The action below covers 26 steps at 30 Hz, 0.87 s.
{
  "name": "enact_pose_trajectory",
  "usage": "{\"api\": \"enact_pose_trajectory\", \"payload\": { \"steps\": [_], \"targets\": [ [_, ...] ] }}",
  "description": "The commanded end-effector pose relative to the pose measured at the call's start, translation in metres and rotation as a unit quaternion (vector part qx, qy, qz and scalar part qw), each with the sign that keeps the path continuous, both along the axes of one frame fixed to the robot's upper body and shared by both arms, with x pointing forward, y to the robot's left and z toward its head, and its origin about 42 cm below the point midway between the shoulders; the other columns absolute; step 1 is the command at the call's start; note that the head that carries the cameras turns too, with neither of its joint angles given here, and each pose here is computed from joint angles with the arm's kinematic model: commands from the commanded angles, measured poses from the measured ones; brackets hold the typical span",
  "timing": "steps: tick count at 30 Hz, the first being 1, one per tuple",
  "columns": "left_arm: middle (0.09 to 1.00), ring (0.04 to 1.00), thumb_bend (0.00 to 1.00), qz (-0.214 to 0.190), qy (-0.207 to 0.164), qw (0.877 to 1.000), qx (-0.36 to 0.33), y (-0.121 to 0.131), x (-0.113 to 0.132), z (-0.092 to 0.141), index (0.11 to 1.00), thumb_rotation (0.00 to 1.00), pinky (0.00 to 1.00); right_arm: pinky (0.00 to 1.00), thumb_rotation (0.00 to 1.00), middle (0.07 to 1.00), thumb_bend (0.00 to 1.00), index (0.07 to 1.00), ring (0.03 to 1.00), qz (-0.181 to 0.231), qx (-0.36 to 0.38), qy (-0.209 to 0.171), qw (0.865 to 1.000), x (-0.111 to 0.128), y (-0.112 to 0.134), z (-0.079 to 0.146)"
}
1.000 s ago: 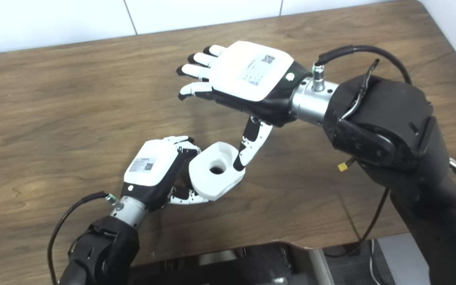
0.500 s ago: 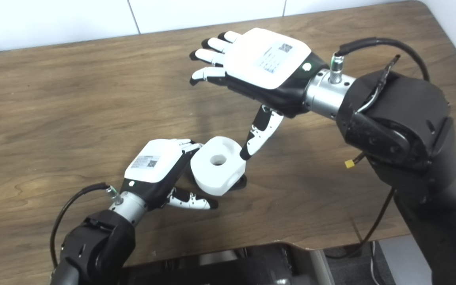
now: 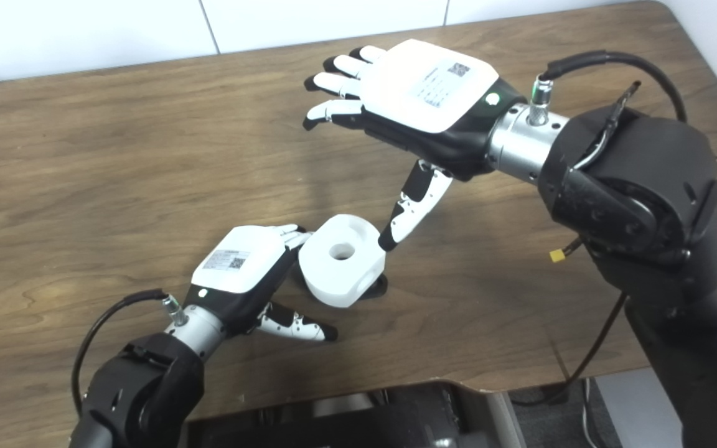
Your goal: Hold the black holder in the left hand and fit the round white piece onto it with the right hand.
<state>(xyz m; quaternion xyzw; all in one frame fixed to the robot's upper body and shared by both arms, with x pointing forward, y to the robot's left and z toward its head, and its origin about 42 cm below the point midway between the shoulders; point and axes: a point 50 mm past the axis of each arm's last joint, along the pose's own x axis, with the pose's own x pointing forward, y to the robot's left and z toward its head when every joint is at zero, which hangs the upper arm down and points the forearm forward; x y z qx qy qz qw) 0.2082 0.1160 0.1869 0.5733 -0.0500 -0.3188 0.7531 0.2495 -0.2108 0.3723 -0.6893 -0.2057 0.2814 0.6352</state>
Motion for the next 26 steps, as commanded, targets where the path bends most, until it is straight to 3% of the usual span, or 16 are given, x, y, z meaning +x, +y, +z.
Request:
{"api": "enact_pose_trajectory", "payload": {
  "steps": [1,8,13,19,26],
  "targets": [
    [0.888,0.899,0.87,0.017,0.045,0.998,0.043,0.011,-0.003,-0.015,0.848,0.32,0.88,1.0,0.45,0.977,1.0,0.853,1.0,-0.018,-0.009,0.014,1.0,-0.001,-0.005,0.009],
    [0.899,0.901,0.87,0.061,0.035,0.997,0.035,0.037,0.004,-0.01,0.883,0.32,0.88,1.0,0.46,0.972,1.0,0.85,1.0,-0.02,-0.007,0.018,1.0,-0.001,-0.004,0.006],
    [0.91,0.9,0.86,0.101,0.016,0.995,0.018,0.067,0.008,-0.004,0.911,0.38,0.84,1.0,0.51,0.962,1.0,0.847,1.0,-0.022,-0.001,0.02,1.0,-0.003,-0.007,0.001],
    [0.874,0.841,0.88,0.143,-0.031,0.985,-0.087,0.093,0.002,0.006,0.887,0.39,0.73,1.0,0.64,0.949,0.99,0.855,1.0,-0.037,0.01,0.036,0.999,-0.005,-0.017,-0.011],
    [0.888,0.844,0.86,0.167,-0.076,0.973,-0.142,0.106,-0.003,0.024,0.875,0.48,0.68,0.99,0.79,0.948,0.9,0.88,1.0,-0.068,0.017,0.052,0.996,-0.006,-0.035,-0.029]
  ]
}}
